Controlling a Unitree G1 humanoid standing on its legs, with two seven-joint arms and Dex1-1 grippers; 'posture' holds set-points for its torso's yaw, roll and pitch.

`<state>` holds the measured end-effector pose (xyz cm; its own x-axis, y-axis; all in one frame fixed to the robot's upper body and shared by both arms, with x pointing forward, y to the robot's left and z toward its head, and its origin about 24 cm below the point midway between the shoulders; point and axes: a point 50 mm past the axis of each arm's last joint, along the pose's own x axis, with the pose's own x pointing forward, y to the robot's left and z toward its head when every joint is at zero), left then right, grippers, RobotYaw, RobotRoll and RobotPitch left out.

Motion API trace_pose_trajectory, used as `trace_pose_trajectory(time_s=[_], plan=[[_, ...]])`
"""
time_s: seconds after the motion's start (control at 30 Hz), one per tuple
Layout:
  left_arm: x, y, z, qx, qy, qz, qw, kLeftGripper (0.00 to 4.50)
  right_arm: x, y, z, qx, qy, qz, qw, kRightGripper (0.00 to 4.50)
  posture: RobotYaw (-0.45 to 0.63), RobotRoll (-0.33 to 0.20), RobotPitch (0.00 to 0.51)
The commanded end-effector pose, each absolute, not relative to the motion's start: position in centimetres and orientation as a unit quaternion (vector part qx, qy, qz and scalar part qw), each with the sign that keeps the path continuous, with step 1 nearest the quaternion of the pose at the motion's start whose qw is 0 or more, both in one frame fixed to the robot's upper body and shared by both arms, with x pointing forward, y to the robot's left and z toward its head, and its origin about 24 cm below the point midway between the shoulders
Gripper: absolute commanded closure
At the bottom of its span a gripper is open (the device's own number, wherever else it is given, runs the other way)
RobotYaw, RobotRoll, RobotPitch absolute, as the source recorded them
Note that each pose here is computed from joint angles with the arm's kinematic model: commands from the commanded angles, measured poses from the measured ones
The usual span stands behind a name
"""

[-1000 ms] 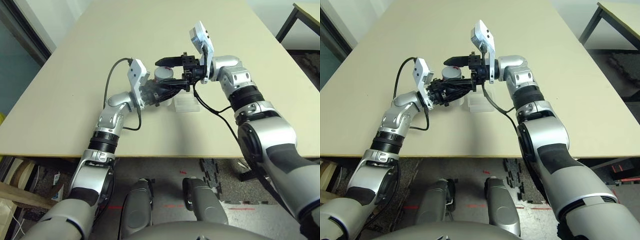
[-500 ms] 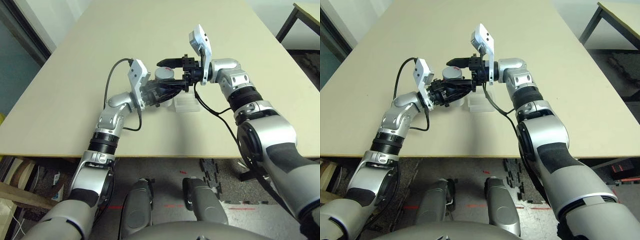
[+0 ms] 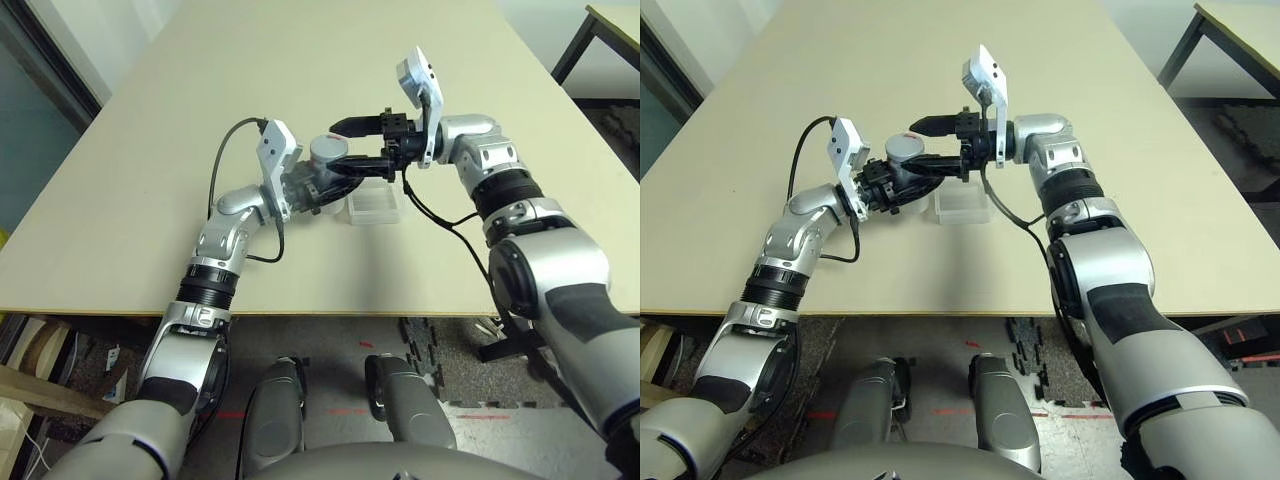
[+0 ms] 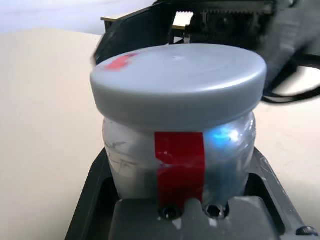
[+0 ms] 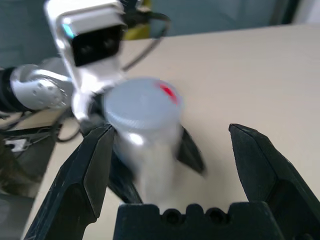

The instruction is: Pour the medicine from the bottle into the box.

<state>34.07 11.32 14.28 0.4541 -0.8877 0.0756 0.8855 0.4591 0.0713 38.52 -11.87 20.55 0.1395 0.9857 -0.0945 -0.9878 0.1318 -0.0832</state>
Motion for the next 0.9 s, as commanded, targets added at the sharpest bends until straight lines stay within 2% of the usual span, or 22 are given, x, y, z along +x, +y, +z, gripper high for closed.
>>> trace_pose_trajectory(time_s=[0.03, 0.37, 0.57, 0.9], plan=[[33.9, 11.3, 14.5, 0.018, -0.058, -0.529, 0.846, 1.91, 38.4, -12.3, 20.2, -0.056, 0.024, 0.660, 0.748, 0.00, -0.11, 0.000, 0.118], [33.9, 11.4, 14.4, 0.018, -0.057, -0.526, 0.848, 1.91, 38.0, -12.8, 20.2, -0.057, 0.038, 0.682, 0.728, 0.00, -0.11, 0.000, 0.124], [34.0, 11.2, 14.3, 0.017, -0.056, -0.529, 0.847, 1.91, 37.7, -11.5, 21.1, -0.047, 0.022, 0.707, 0.705, 0.00, -0.12, 0.000, 0.125], [33.9, 10.8, 14.4, 0.015, -0.058, -0.535, 0.843, 1.91, 37.8, -9.5, 21.0, -0.043, 0.000, 0.700, 0.713, 0.00, -0.12, 0.000, 0.125]])
